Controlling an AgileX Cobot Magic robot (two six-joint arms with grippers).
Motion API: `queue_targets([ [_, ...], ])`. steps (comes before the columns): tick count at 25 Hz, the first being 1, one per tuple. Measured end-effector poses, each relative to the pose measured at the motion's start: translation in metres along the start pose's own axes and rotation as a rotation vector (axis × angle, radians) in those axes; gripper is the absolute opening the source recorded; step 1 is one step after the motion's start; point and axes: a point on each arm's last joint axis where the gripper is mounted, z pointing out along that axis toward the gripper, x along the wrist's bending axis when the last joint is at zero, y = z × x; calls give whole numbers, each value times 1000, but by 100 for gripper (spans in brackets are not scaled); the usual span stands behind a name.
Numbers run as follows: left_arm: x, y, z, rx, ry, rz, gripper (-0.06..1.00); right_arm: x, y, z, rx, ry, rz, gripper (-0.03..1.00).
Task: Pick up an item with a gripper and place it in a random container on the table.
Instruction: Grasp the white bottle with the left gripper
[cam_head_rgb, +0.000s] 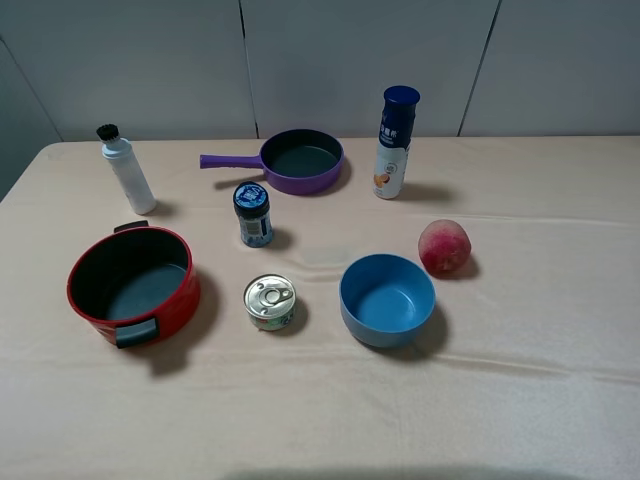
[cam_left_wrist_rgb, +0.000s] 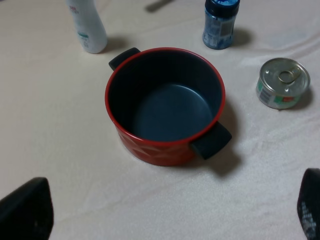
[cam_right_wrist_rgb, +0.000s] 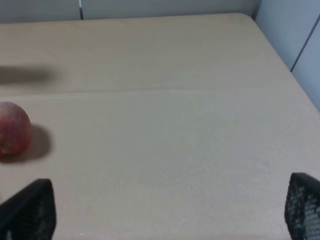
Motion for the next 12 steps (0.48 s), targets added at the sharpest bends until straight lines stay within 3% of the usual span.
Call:
queue_targets([
  [12,0,0,0,0,0,0,99,0,0,0,0,0,0,69],
])
